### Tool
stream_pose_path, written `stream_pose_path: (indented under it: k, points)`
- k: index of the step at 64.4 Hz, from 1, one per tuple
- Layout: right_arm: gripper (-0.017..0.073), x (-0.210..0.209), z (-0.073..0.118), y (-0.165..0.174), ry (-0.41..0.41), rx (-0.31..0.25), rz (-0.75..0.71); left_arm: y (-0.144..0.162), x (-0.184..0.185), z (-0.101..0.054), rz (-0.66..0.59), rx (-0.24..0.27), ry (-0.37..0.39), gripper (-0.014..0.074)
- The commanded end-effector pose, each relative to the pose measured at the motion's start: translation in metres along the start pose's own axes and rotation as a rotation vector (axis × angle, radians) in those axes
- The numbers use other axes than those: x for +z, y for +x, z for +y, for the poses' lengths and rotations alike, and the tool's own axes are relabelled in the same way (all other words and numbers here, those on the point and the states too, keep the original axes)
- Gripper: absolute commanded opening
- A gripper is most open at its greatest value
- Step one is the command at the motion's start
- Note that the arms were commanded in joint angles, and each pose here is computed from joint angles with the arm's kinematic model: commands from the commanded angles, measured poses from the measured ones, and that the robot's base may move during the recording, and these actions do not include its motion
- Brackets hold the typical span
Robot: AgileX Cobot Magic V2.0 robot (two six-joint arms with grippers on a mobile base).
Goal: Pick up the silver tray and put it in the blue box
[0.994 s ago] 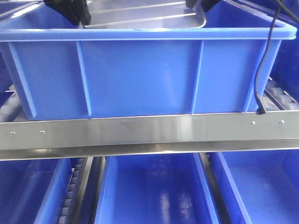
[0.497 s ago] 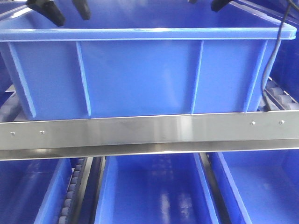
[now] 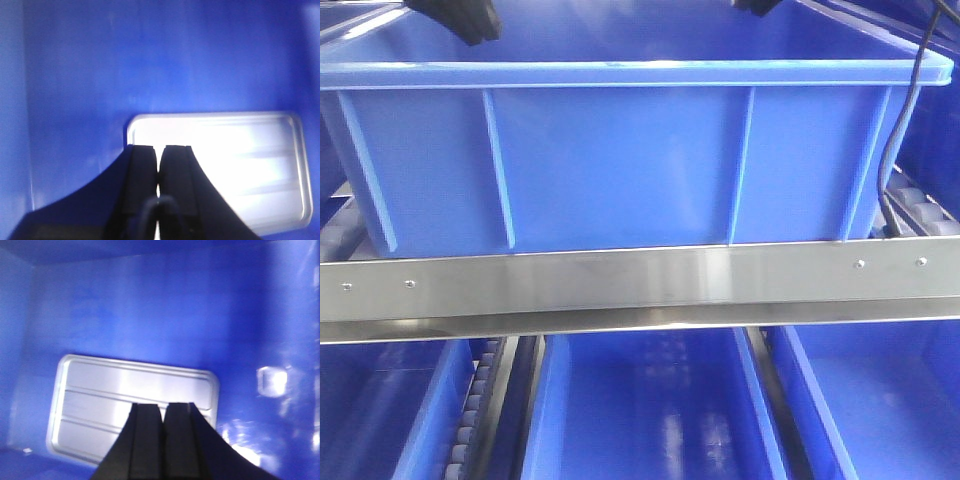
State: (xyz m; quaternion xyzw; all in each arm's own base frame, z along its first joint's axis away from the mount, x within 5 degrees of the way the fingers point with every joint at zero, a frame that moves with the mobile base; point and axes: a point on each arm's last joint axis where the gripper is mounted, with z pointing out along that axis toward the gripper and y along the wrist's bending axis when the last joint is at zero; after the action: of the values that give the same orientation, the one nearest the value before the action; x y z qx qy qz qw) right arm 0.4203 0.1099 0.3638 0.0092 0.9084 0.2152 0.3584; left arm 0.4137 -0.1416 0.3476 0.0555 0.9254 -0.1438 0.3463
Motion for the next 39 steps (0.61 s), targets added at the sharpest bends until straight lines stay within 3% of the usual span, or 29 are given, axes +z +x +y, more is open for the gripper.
stream_pose_path:
  k: [1,6,15,20,28,39]
  points:
    - [0.0057,-0.041,0.02,-0.022,-0.089,0.008,-0.173,-0.014,-0.045,-0.008,-0.088,0.007,0.031,-0.0013]
    - [0.0057,-0.049,0.024,-0.023,-0.098,-0.017,-0.201,-0.013,-0.052,-0.009,-0.117,0.006,0.037,-0.0013]
    - [0.0057,-0.07,0.03,-0.023,-0.096,-0.14,-0.271,-0.007,-0.078,-0.012,-0.266,-0.048,0.107,-0.0013]
    - [0.0057,-0.079,0.031,-0.015,-0.092,-0.173,-0.285,0.003,-0.09,-0.01,-0.335,-0.062,0.116,-0.0013]
    - [0.0057,-0.092,0.033,0.01,-0.078,-0.272,-0.343,0.031,-0.099,-0.002,-0.394,-0.067,0.105,-0.0013]
    - [0.0057,-0.112,0.022,0.047,-0.047,-0.265,-0.52,0.073,-0.114,0.013,-0.565,-0.081,0.094,-0.0002]
